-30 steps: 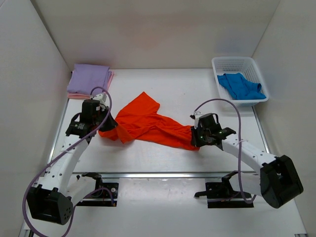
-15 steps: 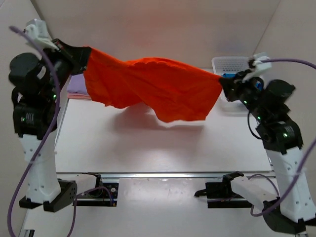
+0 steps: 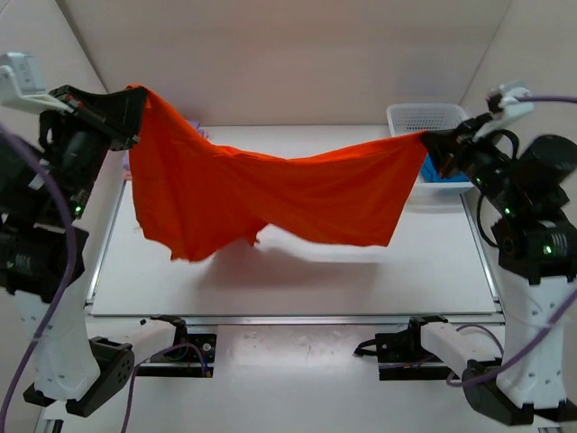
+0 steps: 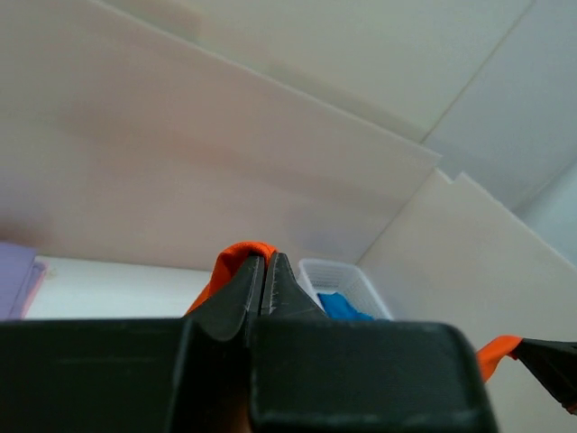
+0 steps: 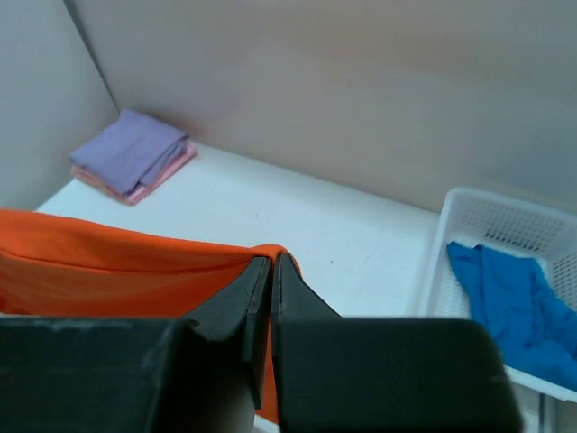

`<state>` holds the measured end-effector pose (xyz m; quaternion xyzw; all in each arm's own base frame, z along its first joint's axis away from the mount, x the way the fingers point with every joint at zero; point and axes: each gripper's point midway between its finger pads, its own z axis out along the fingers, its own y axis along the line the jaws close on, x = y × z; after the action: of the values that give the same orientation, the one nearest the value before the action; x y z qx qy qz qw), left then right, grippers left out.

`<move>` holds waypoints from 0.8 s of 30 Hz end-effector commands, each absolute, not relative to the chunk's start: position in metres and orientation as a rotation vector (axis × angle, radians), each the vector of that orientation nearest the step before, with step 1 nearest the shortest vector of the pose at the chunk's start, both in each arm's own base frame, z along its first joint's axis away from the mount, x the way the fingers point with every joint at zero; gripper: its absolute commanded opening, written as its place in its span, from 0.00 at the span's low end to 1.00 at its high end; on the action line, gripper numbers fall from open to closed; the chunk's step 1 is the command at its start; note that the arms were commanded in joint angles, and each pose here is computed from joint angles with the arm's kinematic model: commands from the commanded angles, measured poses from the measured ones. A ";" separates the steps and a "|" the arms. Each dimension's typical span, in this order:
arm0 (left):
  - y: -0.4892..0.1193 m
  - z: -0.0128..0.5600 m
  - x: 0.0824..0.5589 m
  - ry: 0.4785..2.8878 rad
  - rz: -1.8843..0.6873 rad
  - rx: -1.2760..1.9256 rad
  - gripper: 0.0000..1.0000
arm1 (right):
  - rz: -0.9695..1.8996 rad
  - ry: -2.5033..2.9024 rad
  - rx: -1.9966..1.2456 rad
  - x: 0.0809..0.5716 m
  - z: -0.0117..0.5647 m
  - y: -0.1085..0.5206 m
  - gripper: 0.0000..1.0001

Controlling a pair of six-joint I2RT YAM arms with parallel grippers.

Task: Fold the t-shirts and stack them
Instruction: Flatten out the tshirt

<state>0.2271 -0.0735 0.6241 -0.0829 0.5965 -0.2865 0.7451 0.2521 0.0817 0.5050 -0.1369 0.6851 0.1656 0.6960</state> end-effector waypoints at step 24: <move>-0.048 0.560 0.424 1.520 -0.559 -0.171 0.00 | 0.142 1.659 -0.319 0.444 0.485 0.081 0.00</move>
<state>0.4712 -0.0458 0.4830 -0.1060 0.7483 -0.2304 0.6129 0.4500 0.1070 0.4584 -0.1582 0.7580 0.0867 0.6268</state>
